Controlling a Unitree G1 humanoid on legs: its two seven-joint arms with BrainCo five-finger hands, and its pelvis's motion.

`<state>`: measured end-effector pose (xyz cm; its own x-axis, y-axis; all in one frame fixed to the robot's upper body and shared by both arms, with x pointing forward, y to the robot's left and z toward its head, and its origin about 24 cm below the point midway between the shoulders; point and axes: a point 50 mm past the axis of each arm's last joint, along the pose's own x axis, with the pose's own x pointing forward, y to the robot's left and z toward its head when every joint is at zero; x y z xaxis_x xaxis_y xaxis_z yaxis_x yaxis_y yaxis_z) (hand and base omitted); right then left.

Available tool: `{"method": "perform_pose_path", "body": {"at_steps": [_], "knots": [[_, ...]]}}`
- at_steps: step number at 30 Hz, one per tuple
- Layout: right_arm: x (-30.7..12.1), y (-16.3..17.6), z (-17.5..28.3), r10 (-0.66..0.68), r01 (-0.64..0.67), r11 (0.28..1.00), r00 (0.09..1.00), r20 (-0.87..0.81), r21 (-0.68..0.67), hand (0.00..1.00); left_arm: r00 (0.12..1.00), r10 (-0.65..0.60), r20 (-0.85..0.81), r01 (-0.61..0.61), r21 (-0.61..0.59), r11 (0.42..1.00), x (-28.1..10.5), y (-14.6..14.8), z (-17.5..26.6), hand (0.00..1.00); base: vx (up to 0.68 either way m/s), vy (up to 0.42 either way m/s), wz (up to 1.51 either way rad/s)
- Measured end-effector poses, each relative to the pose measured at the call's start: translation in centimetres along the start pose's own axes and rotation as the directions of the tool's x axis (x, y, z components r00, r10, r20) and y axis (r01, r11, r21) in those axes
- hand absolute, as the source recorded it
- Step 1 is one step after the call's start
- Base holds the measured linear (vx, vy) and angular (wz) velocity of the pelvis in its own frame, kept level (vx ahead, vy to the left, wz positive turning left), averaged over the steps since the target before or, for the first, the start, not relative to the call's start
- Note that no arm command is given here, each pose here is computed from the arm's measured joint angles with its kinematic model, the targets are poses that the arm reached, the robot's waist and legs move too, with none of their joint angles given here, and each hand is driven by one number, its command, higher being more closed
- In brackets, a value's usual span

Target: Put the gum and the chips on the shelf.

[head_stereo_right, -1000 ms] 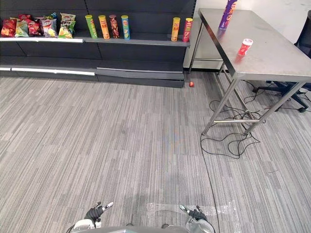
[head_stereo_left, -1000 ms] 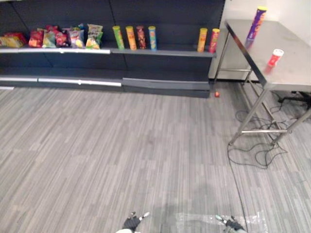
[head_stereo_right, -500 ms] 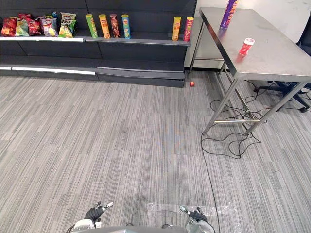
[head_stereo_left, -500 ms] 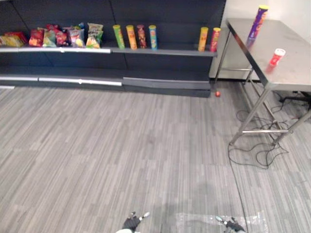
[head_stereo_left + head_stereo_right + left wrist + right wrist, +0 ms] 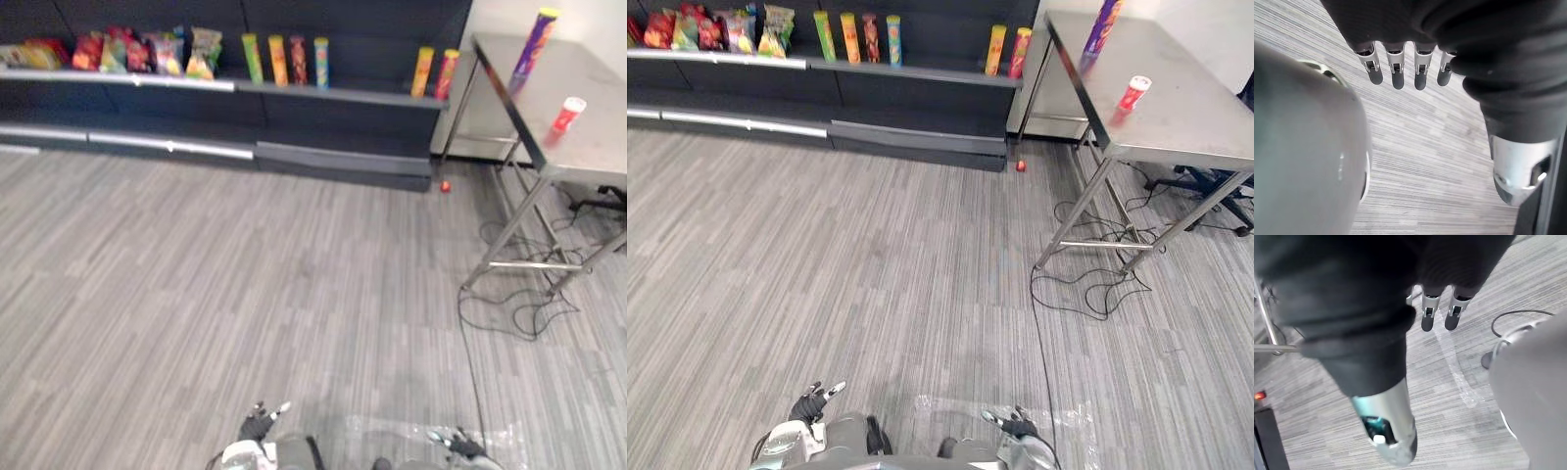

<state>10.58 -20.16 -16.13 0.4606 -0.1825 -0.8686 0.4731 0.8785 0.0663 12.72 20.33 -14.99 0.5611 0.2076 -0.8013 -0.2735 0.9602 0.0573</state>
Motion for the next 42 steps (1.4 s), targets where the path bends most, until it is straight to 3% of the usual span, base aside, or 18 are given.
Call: {"method": "perform_pose_path", "body": {"at_steps": [8, 15, 19, 24, 32, 42], "knots": [[0.0, -0.4, 0.5, 0.003, -0.003, 0.998, 1.0, 0.01, -0.066, 0.0, 1.0, 0.003, -0.003, -0.003, -0.073, 0.997, 0.1, -0.8, 0.1, 0.0, 0.2, 0.254, -0.3], [0.2, 2.3, 0.4, 0.076, -0.075, 0.996, 0.997, 0.008, -0.047, 0.0, 0.997, 0.07, -0.021, -0.072, -0.157, 0.985, -0.1, 0.9, -0.6, 0.0, 0.43, 0.249, -0.22], [0.1, 1.9, 0.1, 0.079, -0.079, 0.996, 0.997, 0.004, -0.036, 0.0, 0.994, 0.096, -0.054, -0.102, -0.133, 0.986, -0.6, 2.2, -1.7, 0.0, 0.38, 0.127, -0.31], [0.0, 0.4, 1.1, 0.039, -0.039, 0.999, 0.997, 0.064, 0.007, 0.0, 0.997, 0.051, -0.059, -0.053, -0.045, 0.998, -0.6, 1.4, -1.9, 0.0, 0.42, 0.061, 0.03], [-0.3, -2.3, 0.2, -0.075, 0.067, 0.981, 0.996, 0.039, 0.183, 0.0, 1.0, 0.0, -0.026, -0.002, -0.082, 0.997, 0.1, -1.1, -0.3, 0.0, 0.49, -0.201, 0.6], [-0.9, -3.2, -1.6, -0.097, 0.098, 0.97, 0.995, -0.014, 0.22, 0.0, 0.997, -0.042, -0.065, 0.037, -0.086, 0.996, -0.3, -2.3, -1.6, 0.0, 0.53, -0.314, -0.18]]}}
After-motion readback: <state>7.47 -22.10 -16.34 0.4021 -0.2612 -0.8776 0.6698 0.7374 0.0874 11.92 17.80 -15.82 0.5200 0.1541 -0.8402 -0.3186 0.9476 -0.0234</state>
